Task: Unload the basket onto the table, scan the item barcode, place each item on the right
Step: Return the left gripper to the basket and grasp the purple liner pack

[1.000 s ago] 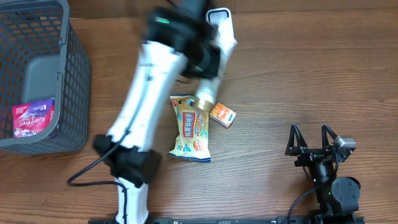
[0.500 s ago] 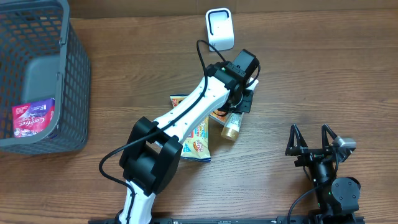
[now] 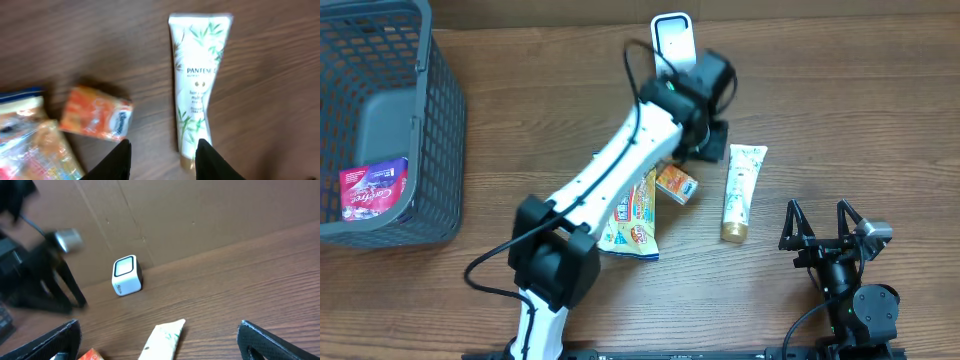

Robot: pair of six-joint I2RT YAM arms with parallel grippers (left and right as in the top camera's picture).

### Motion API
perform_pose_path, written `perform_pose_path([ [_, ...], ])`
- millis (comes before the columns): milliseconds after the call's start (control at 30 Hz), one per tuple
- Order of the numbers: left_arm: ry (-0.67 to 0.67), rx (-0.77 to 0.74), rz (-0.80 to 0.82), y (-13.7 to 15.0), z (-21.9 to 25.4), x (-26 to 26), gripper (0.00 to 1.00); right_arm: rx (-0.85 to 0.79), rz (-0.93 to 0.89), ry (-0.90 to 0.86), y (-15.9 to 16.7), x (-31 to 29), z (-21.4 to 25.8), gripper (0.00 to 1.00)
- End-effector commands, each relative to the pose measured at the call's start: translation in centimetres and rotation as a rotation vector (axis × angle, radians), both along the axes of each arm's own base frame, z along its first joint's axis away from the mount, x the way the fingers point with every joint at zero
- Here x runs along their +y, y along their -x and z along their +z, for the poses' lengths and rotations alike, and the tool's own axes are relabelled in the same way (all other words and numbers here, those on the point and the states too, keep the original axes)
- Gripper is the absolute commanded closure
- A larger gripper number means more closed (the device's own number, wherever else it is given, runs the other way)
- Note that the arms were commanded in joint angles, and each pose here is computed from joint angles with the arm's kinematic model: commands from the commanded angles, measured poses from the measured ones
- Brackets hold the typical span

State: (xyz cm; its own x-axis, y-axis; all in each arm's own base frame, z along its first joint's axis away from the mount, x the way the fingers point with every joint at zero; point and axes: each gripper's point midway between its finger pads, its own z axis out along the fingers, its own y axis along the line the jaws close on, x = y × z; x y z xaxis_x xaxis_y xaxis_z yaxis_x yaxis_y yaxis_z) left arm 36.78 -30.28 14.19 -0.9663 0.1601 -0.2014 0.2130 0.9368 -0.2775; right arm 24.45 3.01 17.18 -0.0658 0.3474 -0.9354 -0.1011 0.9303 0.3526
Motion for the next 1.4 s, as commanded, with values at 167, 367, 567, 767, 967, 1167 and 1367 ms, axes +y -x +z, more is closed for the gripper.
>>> perform_pose_path([
  [167, 0.075, -0.287, 0.169, -4.7, 17.5, 11.1, 0.62, -0.006, -0.016, 0.004, -0.1, -0.3, -0.1, 0.00],
  [367, 0.000, -0.444, 0.432, -3.4, 24.8, 24.7, 0.53, -0.006, -0.017, 0.004, -0.1, -0.3, -0.1, 0.00],
  [567, -0.080, -0.551, 0.800, 0.1, 28.6, 37.9, 0.34, -0.006, -0.016, 0.004, -0.1, -0.3, -0.1, 0.00],
  [767, -0.156, -0.451, 1.192, 3.7, 26.1, 49.3, 0.22, -0.006, -0.016, 0.004, -0.1, -0.3, -0.1, 0.00],
  [967, -0.233, -0.194, 1.398, 5.1, 18.6, 54.5, 0.17, -0.006, -0.016, 0.004, -0.1, -0.3, -0.1, 0.00],
  [1167, -0.326, -0.068, 1.410, 3.1, 11.4, 57.4, 0.16, -0.006, -0.016, 0.004, -0.1, -0.3, -0.1, 0.00],
  [1367, -0.393, -0.004, 1.421, 1.4, 6.0, 59.8, 0.09, -0.006, -0.016, 0.003, -0.1, -0.3, -0.1, 0.00],
])
